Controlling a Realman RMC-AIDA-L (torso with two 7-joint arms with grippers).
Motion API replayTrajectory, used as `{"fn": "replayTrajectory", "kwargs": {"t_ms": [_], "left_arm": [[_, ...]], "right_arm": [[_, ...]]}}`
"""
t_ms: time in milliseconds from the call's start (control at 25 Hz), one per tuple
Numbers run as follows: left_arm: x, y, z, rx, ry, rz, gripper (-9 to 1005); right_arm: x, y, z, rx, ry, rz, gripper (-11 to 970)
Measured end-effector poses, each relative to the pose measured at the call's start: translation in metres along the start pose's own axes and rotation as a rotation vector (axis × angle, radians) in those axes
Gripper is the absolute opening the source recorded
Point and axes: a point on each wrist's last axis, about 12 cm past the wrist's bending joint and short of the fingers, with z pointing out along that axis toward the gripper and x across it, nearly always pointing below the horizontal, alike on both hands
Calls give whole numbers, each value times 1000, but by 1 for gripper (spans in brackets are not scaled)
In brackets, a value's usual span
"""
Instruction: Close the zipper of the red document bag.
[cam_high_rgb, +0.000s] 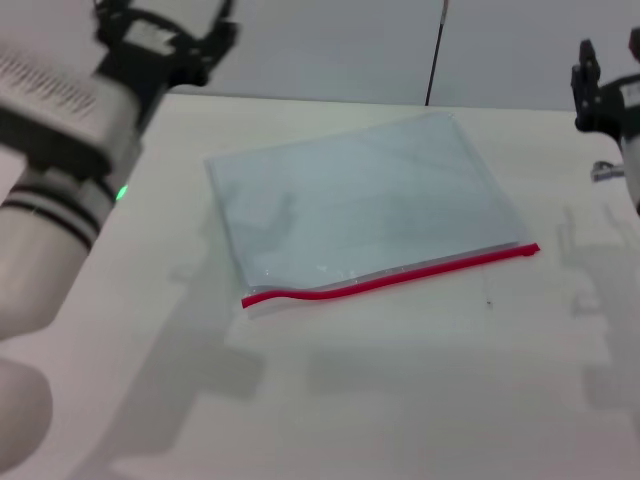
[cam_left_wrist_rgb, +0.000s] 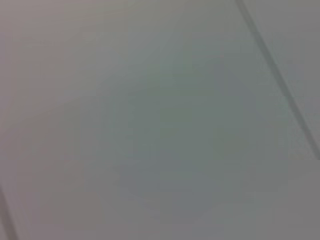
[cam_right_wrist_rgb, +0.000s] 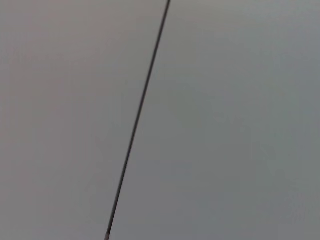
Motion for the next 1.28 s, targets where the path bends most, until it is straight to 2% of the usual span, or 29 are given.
{"fn": "replayTrajectory", "kwargs": {"t_ms": [160,400,640,1160,1280], "left_arm": [[20,6,-9,-74,-37,-84,848],[36,6,-13,-110,16,-138,849],[44,3,-18,-111,28,-197,847],[49,2,-13,-102,46,-198,845],[52,-2,-12,-90,63,-203,845]], "right_arm": [[16,2,-15,27,-44,90,466],[41,3,-24,47,-14,215,465],[46,10,-26,24,1,216,465],[42,15,-22,0,-7,213,464],[44,14,-22,-5,-2,213,464]]}}
